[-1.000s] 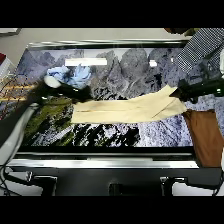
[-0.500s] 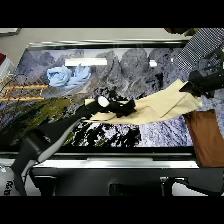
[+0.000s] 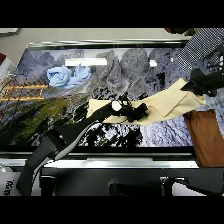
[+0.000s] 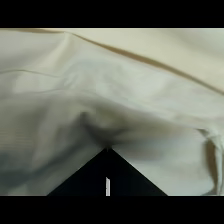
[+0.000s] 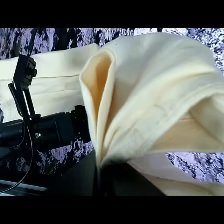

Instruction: Fold the clothes and pants, and hang the long-sleeved shirts on hangers.

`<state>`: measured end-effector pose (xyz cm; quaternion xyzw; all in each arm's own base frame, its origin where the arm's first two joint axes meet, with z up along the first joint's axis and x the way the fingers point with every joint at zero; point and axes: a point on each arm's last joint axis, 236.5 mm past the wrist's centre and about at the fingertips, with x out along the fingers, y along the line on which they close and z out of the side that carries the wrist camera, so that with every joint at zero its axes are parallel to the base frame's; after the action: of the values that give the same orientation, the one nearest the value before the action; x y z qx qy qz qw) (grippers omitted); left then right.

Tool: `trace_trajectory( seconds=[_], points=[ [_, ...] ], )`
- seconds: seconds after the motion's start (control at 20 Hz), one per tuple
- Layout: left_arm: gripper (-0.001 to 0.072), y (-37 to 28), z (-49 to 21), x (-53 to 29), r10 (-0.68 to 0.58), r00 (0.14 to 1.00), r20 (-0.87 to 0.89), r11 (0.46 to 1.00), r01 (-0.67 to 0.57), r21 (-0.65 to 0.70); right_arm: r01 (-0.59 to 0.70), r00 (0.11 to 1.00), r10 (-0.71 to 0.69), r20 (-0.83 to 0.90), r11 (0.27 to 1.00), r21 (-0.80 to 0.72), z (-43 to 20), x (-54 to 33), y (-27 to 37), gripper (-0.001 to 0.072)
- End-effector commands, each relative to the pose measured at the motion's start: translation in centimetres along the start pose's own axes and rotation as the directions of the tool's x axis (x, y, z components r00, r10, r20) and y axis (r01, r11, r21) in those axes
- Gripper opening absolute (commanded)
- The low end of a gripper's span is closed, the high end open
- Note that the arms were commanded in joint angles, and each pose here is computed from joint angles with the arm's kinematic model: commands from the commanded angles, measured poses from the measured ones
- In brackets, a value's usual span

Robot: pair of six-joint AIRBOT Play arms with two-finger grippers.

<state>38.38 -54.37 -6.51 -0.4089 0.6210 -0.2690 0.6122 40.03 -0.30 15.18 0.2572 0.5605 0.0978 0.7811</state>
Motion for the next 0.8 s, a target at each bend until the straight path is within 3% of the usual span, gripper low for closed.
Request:
trace_trajectory(
  seconds=[0.0, 0.15, 0.3, 0.5, 0.75],
  points=[
    [0.0011, 1.4, 0.5, -3.5, 0.092, 0.992, -0.082, 0.995, -0.088, 0.051, -0.015, 1.0, 0.015, 0.021, 1.0, -0.028, 0.5, 0.2, 0.8, 0.0026],
    [0.0012, 3.4, 3.9, -11.9, 0.291, 0.956, -0.041, 0.939, -0.278, 0.202, -0.039, 0.999, 0.04, 0.009, 0.995, -0.089, 0.1, 1.8, 4.0, 0.0026],
    [0.0013, 4.7, 7.4, -23.1, 0.457, 0.886, 0.073, 0.853, -0.46, 0.247, -0.046, 0.999, 0.046, -0.001, 0.991, -0.125, -0.9, 4.1, 8.2, 0.0026],
    [0.0013, 6.1, 9.8, -38.1, 0.604, 0.763, 0.232, 0.747, -0.643, 0.171, 0.0, 1.0, 0.005, 0.025, 0.984, -0.179, -2.4, 7.9, 13.5, 0.0026],
    [0.0014, 5.8, 10.3, -50.2, 0.629, 0.661, 0.41, 0.707, -0.705, 0.051, -0.076, 0.997, 0.074, -0.014, 0.981, -0.181, -5.6, 14.9, 20.7, 0.0026]
  ],
)
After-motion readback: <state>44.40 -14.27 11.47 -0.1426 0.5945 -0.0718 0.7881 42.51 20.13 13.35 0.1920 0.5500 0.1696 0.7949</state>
